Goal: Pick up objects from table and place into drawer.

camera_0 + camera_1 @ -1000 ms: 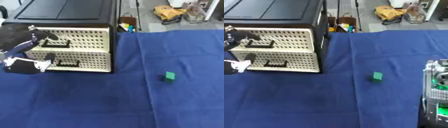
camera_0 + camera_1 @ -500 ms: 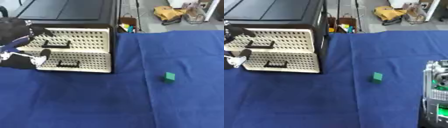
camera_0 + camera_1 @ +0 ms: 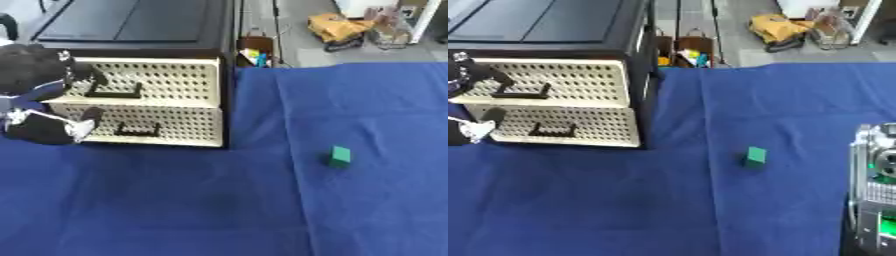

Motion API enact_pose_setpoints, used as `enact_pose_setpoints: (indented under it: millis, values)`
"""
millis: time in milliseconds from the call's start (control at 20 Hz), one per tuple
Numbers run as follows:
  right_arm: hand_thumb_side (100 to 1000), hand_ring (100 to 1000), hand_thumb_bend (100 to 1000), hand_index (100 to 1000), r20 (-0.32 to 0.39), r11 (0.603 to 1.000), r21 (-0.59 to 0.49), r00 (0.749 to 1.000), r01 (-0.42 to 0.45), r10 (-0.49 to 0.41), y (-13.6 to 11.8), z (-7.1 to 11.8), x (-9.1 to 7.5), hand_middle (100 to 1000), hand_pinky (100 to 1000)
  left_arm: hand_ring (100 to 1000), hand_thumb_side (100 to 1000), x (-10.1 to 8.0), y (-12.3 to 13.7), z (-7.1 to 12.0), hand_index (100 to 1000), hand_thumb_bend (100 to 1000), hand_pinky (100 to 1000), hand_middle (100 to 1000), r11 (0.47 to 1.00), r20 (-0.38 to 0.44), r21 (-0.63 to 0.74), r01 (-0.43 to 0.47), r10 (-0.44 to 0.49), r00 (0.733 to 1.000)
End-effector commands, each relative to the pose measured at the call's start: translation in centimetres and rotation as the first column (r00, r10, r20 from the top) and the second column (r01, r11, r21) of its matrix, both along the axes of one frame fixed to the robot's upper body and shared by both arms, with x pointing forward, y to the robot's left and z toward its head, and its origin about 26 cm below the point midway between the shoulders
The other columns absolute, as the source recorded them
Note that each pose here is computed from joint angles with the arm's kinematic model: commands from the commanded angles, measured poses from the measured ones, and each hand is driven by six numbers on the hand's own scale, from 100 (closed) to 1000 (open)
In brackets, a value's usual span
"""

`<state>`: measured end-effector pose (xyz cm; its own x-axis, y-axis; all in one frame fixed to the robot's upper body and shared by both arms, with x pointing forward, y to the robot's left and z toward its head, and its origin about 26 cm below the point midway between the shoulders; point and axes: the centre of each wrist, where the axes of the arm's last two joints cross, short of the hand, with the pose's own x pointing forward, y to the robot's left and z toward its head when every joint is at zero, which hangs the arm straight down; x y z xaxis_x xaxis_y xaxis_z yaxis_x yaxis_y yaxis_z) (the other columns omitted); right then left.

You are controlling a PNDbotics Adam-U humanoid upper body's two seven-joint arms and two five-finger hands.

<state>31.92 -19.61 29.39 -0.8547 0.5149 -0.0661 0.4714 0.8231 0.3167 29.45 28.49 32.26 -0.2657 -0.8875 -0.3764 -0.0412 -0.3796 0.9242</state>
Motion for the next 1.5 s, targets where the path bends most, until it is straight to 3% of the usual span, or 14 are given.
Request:
enact_pose_setpoints:
  millis: [50, 1500]
  values:
    - [1000, 730, 100, 728, 0.031, 1.000, -0.003, 1.000, 0.003, -0.003, -0.3, 0.7, -0.4, 581, 691, 100, 507, -0.4, -0.2, 0.9, 900, 100, 100, 100, 0.999, 0.045, 0.033, -0.017, 0.016, 0.999]
    - [1000, 730, 100, 724, 0.035, 1.000, -0.001, 0.999, 0.005, -0.005, -0.5, 1.0, -0.4, 579, 689, 100, 520, -0.1, -1.3, 0.2, 889, 100, 100, 100, 0.995, 0.049, 0.034, -0.098, 0.097, 0.994]
